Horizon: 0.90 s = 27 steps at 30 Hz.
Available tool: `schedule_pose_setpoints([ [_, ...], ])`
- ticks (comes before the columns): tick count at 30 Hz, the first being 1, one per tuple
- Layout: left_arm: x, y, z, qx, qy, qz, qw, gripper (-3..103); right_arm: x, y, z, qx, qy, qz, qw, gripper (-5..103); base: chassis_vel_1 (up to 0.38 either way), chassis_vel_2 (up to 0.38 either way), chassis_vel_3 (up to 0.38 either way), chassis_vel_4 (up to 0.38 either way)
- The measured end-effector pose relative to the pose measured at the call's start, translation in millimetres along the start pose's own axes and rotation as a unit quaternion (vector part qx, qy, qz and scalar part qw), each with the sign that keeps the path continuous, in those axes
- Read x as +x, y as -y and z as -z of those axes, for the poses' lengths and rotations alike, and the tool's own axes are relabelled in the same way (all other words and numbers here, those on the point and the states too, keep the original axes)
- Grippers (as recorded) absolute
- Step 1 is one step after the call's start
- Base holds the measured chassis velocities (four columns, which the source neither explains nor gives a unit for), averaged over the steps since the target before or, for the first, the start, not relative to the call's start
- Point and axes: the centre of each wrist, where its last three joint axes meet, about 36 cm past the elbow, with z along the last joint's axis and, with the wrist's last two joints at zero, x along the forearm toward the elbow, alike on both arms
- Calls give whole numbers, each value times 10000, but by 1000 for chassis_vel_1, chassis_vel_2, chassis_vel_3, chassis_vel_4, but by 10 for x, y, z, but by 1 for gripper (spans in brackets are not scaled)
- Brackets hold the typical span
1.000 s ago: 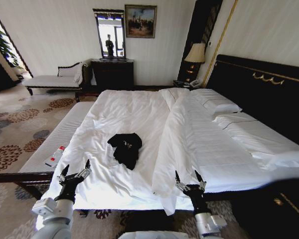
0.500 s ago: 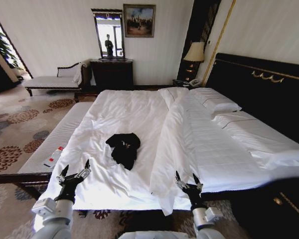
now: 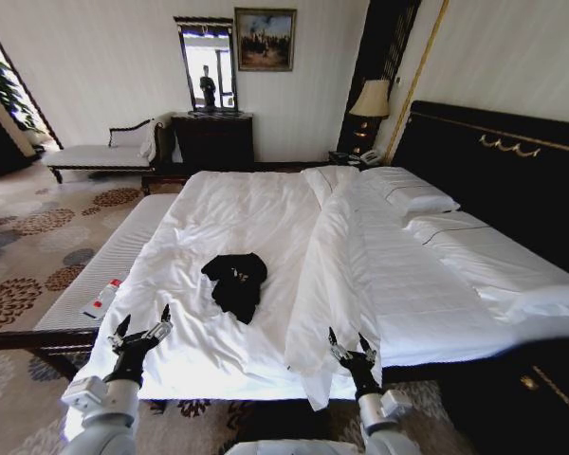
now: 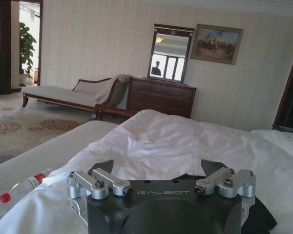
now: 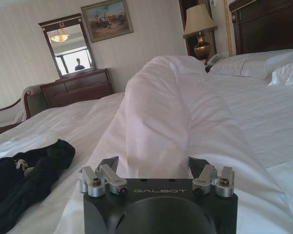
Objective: Fold the clothes on the bed.
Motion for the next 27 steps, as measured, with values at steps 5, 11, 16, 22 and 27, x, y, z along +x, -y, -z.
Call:
schedule_pose_setpoints([
  [5,-12,-1,-4,6,2,-2,10000,100,-7,1,-14,0,-17,-2,10000,64,0,0,0,0],
  [11,-14,-5,-8,12,-5,1,10000,100,-16,9,-23,35,-28,20,10000,41,0,0,0,0],
  [16,-14,-7,-7,12,-5,4,10000,100,-17,8,-24,45,-25,24,10000,25,0,0,0,0],
  [22,-11,-3,0,13,3,-1,10000,100,-13,9,-25,49,-25,32,10000,4,0,0,0,0],
  [27,-5,-2,0,16,-2,1,10000,100,-1,14,-18,69,-21,38,10000,1,0,0,0,0],
])
